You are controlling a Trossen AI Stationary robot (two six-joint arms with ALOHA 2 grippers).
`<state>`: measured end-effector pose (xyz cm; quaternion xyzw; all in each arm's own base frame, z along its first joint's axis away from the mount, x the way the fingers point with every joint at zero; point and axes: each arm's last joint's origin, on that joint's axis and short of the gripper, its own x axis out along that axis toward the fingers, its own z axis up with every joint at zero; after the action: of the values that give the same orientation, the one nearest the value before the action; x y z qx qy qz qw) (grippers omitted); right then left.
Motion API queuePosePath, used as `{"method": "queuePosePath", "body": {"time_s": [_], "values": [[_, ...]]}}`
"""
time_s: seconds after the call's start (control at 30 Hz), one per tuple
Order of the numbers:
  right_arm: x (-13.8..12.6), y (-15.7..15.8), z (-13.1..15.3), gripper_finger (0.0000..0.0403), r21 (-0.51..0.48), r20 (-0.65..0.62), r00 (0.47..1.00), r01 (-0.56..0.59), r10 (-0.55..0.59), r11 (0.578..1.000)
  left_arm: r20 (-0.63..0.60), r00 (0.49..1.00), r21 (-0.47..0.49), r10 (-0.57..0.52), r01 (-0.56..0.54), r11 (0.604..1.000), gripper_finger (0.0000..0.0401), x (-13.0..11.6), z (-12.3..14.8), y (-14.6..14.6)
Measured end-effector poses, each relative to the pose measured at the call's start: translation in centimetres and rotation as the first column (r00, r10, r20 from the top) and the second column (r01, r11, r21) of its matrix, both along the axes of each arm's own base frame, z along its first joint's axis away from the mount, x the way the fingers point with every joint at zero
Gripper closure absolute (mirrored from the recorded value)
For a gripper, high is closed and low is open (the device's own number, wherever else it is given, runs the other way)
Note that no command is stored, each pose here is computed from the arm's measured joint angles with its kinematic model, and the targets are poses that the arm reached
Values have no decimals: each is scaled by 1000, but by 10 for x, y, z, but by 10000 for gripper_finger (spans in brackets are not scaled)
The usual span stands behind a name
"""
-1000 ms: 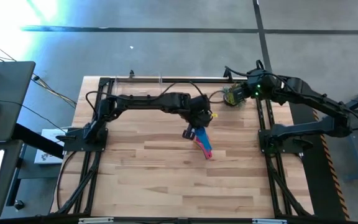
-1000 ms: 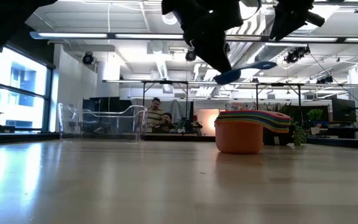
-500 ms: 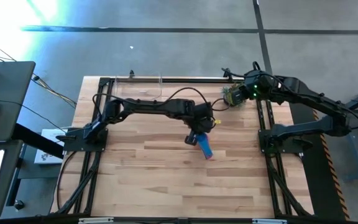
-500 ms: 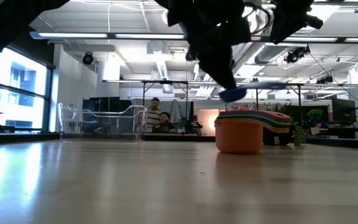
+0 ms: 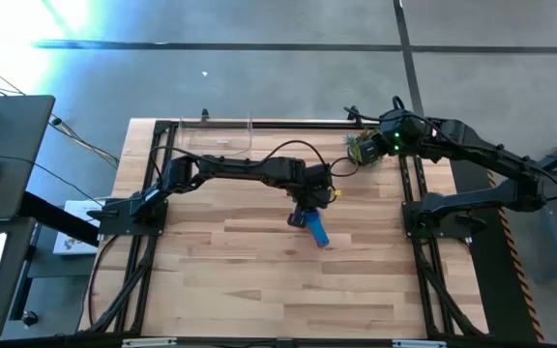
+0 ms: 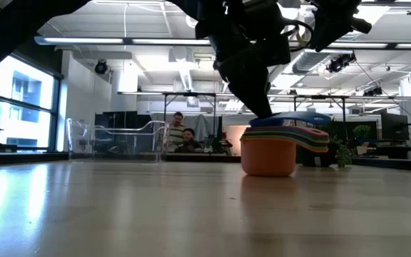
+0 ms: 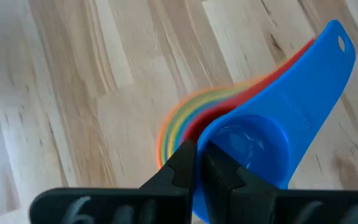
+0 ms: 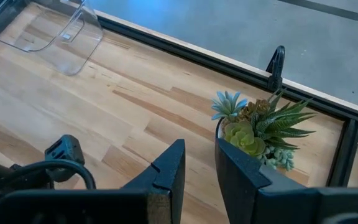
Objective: Nest measuring cups in basket
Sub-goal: Stack the blue measuring cup on top of the light red measuring cup, then put the stacked colored measuring cups into the transparent bin
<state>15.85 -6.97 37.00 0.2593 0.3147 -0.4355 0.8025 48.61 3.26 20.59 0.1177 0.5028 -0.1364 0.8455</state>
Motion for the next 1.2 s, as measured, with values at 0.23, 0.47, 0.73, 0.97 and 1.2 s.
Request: {"method": "queuePosePath", "body": {"time_s": [0.23,0.47,0.73,0.97,1.2], "values": [[0,0,0,323,0,0,1000,0,0,1000,-2,1000,0,0,0,1000,393,1,-1,0],[0,0,0,323,0,0,1000,0,0,1000,-14,999,-8,34,-34,999,362,0,-2,0],[0,0,0,323,-3,-4,1000,-5,5,1000,-18,999,-8,26,-27,1000,331,0,-2,-4],[0,0,0,323,0,-2,1000,-1,1,1000,-19,998,30,57,-56,998,306,-1,7,-4],[1,2,-1,323,53,23,999,-27,25,998,-37,991,95,125,-121,988,303,-5,39,7]]}}
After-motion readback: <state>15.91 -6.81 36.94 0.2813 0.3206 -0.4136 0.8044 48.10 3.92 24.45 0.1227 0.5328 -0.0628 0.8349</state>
